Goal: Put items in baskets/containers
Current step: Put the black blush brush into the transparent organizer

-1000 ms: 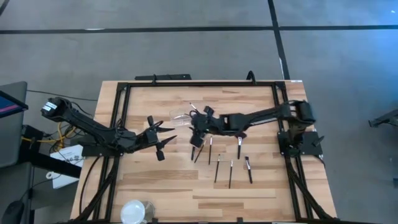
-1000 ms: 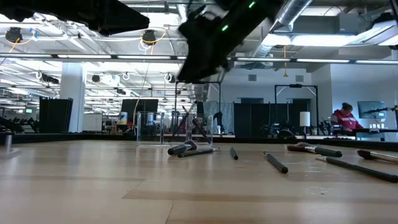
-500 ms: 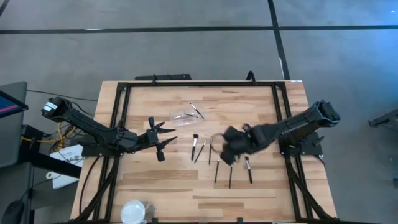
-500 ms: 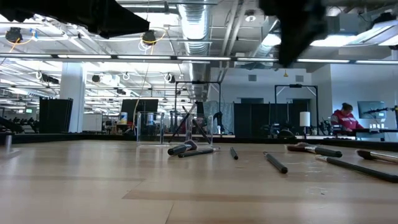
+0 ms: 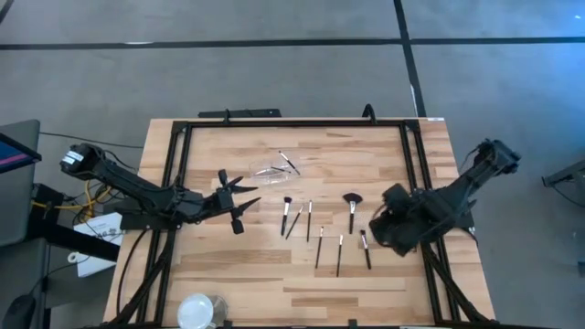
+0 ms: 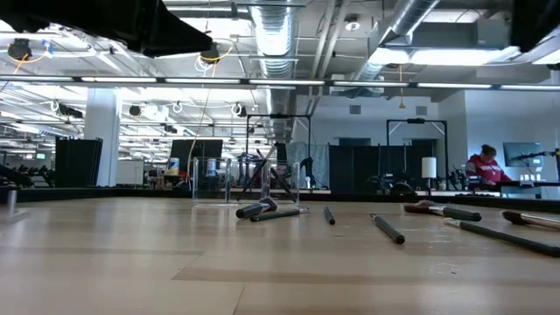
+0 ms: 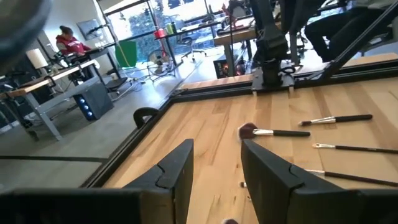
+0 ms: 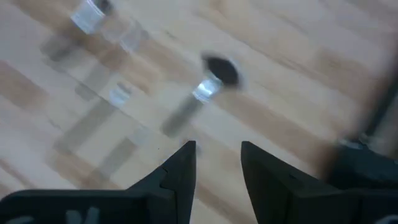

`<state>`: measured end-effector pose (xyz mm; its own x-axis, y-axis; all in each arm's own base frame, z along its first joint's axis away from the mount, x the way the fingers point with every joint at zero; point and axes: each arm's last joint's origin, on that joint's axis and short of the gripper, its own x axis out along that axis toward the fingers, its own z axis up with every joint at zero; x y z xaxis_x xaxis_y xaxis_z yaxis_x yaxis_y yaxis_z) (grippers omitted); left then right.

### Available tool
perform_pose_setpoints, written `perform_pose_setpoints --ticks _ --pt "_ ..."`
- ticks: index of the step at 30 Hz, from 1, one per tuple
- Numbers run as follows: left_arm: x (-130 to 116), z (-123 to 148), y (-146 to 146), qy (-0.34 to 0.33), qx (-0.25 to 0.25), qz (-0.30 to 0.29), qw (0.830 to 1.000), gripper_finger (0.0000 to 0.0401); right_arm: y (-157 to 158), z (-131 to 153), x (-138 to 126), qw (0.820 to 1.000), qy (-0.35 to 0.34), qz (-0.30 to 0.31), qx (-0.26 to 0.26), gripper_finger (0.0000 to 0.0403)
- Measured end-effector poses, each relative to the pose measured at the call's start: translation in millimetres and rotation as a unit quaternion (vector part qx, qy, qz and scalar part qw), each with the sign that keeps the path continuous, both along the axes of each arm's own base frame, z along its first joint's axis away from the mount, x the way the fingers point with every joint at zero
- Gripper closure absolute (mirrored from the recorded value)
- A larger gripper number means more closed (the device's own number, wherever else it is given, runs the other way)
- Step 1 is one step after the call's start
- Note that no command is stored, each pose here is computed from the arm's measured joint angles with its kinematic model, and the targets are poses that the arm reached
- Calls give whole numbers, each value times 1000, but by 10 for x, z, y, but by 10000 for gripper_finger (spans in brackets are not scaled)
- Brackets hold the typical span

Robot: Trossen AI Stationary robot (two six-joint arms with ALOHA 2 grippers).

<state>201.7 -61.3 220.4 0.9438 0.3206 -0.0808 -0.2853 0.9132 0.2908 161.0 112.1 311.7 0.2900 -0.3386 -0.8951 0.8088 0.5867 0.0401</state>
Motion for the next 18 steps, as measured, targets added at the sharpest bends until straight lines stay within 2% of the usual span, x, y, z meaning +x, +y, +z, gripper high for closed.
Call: perform_pose_setpoints --ticks 2,5,9,12,15,18 --pt "4 0 13 0 0 3 1000 270 33 -108 20 998 -56 -17 22 285" --pt "10 0 35 -1 -1 9 1000 270 117 -415 101 997 -47 -15 67 284" --pt "17 0 60 -1 -1 15 1000 270 182 -776 211 995 18 -25 96 283" --pt "23 -1 81 0 -1 20 1000 270 201 -988 318 993 81 -15 82 279" --pt "29 0 105 0 -1 26 1000 270 193 -1175 449 990 125 10 67 264" --pt "34 0 127 0 -1 31 1000 270 140 -1332 599 984 152 -2 91 238"
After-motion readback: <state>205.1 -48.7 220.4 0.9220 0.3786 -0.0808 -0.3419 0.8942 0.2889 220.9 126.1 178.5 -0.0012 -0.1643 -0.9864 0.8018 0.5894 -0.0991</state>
